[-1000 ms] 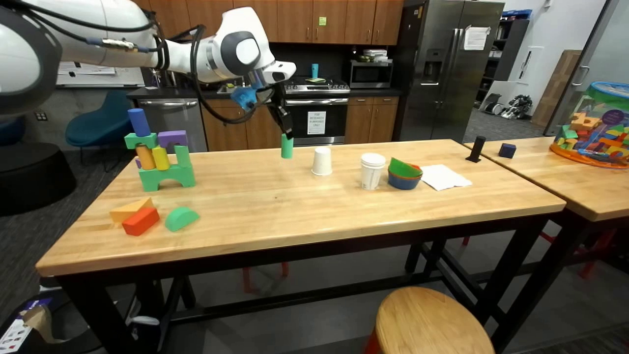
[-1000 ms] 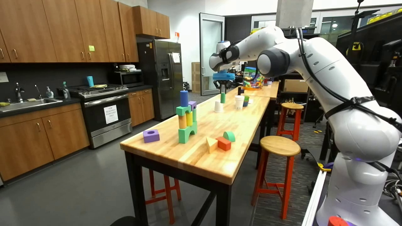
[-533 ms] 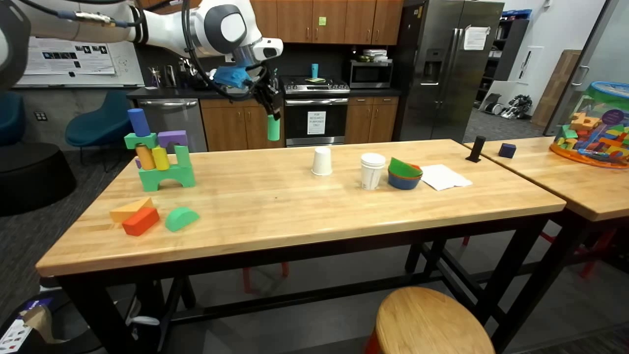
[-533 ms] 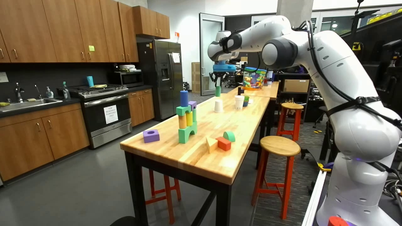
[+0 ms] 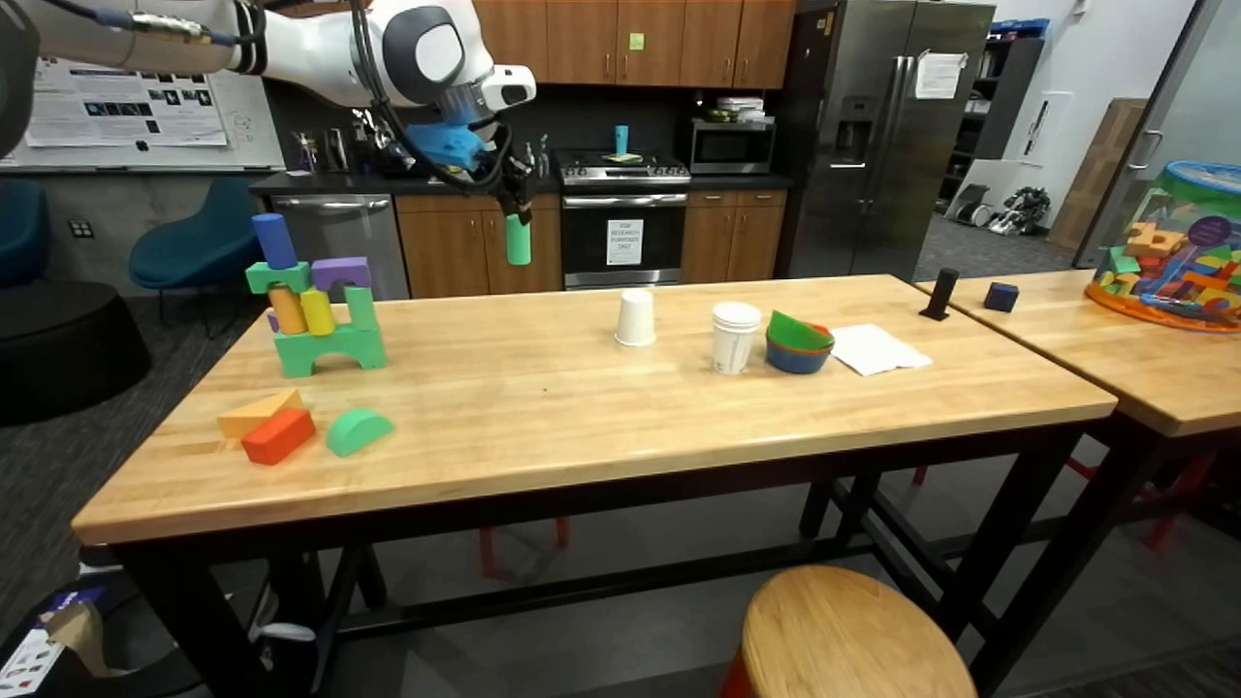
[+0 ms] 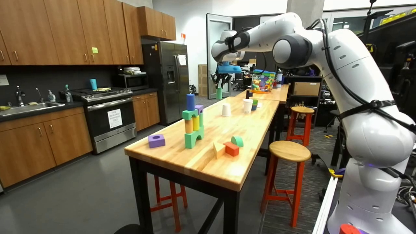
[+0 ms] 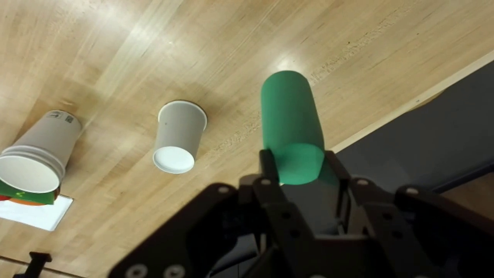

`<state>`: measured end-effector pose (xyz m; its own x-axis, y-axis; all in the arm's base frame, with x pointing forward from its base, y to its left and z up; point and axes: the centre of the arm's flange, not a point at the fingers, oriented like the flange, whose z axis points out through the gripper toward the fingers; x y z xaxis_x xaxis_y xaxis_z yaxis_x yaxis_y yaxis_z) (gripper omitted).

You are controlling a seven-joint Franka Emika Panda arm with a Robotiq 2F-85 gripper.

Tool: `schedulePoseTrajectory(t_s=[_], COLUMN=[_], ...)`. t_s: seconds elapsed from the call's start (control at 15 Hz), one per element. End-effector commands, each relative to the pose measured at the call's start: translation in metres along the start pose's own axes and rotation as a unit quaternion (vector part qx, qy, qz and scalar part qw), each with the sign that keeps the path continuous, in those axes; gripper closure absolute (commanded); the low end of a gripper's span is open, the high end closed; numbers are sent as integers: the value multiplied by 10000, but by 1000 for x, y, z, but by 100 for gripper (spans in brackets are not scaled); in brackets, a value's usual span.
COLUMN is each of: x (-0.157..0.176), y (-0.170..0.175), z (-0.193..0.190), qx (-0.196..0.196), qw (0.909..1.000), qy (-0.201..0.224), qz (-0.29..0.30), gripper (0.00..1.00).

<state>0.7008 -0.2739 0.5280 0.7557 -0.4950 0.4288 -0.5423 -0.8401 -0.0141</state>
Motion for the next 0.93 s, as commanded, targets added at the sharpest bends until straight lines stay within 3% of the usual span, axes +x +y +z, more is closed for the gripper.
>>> schedulePoseTrajectory(t_s=[0.0,0.07,0.4,0.53,0.87], x=[0,3,-31,-42,-47], y=[1,2,2,0,17], z=[0,2,12,15,14], qx=[-2,-22,-121,-229,-578], qw=[10000,9999,9995,9981,9788], qy=[0,26,-170,-188,299], qz=[-8,102,220,535,1944], gripper=[67,92,92,92,92])
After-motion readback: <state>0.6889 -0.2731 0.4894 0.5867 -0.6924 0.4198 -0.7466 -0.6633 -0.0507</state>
